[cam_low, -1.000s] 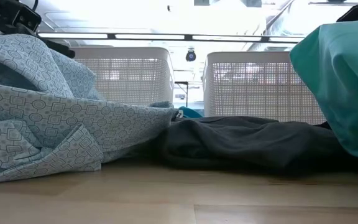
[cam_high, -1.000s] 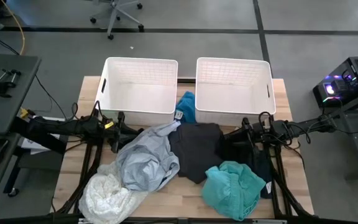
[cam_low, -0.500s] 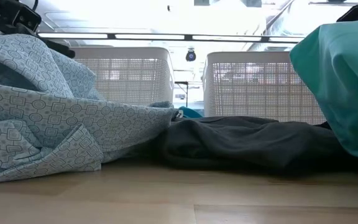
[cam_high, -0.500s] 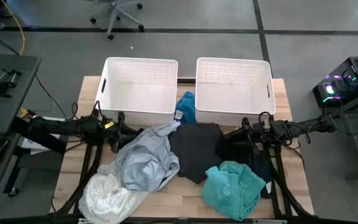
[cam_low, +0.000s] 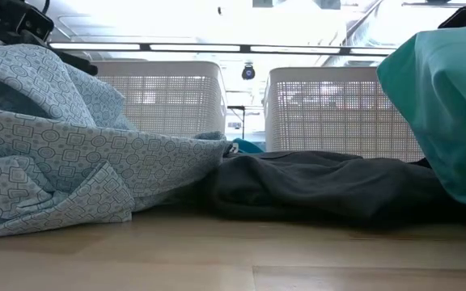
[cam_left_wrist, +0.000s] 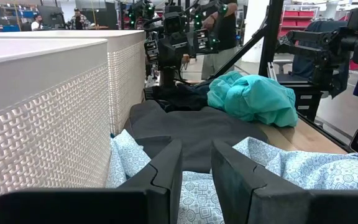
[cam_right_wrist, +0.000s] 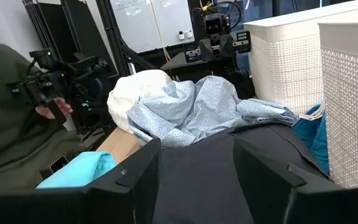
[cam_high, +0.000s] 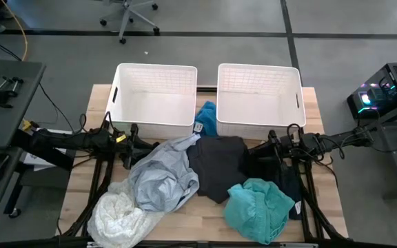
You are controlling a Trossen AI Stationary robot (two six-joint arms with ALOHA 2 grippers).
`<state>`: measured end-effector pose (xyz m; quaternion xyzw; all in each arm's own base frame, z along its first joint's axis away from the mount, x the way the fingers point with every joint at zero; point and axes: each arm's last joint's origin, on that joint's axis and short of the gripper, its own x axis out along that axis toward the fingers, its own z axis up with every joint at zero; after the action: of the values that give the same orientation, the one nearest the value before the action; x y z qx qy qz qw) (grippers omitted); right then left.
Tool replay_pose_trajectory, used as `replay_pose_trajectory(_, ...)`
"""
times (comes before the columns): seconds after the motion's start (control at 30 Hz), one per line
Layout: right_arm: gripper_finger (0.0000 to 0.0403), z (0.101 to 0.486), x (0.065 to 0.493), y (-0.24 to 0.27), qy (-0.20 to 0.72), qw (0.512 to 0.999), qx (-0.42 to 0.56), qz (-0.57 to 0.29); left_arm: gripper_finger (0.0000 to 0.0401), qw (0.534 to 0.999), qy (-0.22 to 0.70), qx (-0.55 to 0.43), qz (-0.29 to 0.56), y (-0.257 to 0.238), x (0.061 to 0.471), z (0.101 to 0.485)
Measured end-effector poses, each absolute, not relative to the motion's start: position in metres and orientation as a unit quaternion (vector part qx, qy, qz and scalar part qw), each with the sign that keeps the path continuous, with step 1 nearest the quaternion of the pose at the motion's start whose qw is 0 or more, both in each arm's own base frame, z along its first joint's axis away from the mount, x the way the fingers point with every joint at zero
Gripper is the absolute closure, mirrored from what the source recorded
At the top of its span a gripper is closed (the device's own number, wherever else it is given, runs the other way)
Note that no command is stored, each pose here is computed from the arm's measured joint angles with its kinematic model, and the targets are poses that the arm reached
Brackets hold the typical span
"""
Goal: Sort clothes
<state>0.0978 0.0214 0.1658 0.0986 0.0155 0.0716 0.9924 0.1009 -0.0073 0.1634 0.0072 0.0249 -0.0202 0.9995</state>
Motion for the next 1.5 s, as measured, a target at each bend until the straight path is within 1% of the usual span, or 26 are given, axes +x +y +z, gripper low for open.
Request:
replay_pose_trajectory(0.47, 0.0215, 0.166, 0.098, 0.021, 0.016, 0.992, 0.099, 0.072, 0.0329, 1.000, 0.024, 0.003, -0.020, -0.007, 0.101, 0.164)
replay_pose_trajectory(0.7, 0.0215, 0.166, 0.098, 0.021, 0.015, 0.992, 0.099, 0.072, 0.0329, 0.996, 0.024, -0.078, -0.020, -0.007, 0.101, 0.164)
replay_pose_trajectory(0.83, 0.0215, 0.166, 0.098, 0.021, 0.014, 0.993, 0.097, 0.063, 0.0329, 0.995, 0.016, -0.099, -0.021, -0.008, 0.101, 0.166)
replay_pose_trajectory(0.87, 0.0215, 0.167, 0.098, 0.020, 0.008, 0.991, 0.119, 0.055, 0.0329, 0.995, 0.014, -0.101, -0.023, -0.008, 0.101, 0.166)
replay_pose_trajectory(0.9, 0.0215, 0.169, 0.098, 0.020, -0.003, 0.985, 0.166, 0.047, 0.0329, 0.994, 0.014, -0.101, -0.023, -0.008, 0.101, 0.166)
replay_pose_trajectory(0.97, 0.0215, 0.176, 0.098, 0.018, -0.038, 0.965, 0.259, 0.025, 0.0329, 0.994, 0.012, -0.102, -0.025, -0.008, 0.101, 0.166)
replay_pose_trajectory(1.03, 0.0215, 0.181, 0.097, 0.016, -0.071, 0.946, 0.317, 0.005, 0.0329, 0.995, 0.009, -0.095, -0.025, -0.008, 0.101, 0.167)
replay_pose_trajectory(1.13, 0.0215, 0.183, 0.097, 0.013, -0.095, 0.944, 0.314, -0.041, 0.0329, 0.996, -0.013, -0.089, -0.027, -0.008, 0.101, 0.171)
replay_pose_trajectory(1.2, 0.0215, 0.183, 0.097, 0.012, -0.099, 0.944, 0.311, -0.053, 0.0329, 0.995, -0.032, -0.089, -0.029, -0.008, 0.101, 0.175)
replay_pose_trajectory(1.3, 0.0215, 0.181, 0.097, 0.014, -0.083, 0.941, 0.328, -0.025, 0.0329, 0.994, -0.046, -0.089, -0.030, -0.008, 0.101, 0.178)
replay_pose_trajectory(1.4, 0.0215, 0.177, 0.098, 0.019, -0.037, 0.937, 0.345, 0.041, 0.0329, 0.995, -0.048, -0.084, -0.030, -0.008, 0.101, 0.178)
replay_pose_trajectory(1.5, 0.0215, 0.172, 0.101, 0.024, 0.022, 0.907, 0.409, 0.099, 0.0329, 0.995, -0.048, -0.085, -0.027, -0.008, 0.101, 0.178)
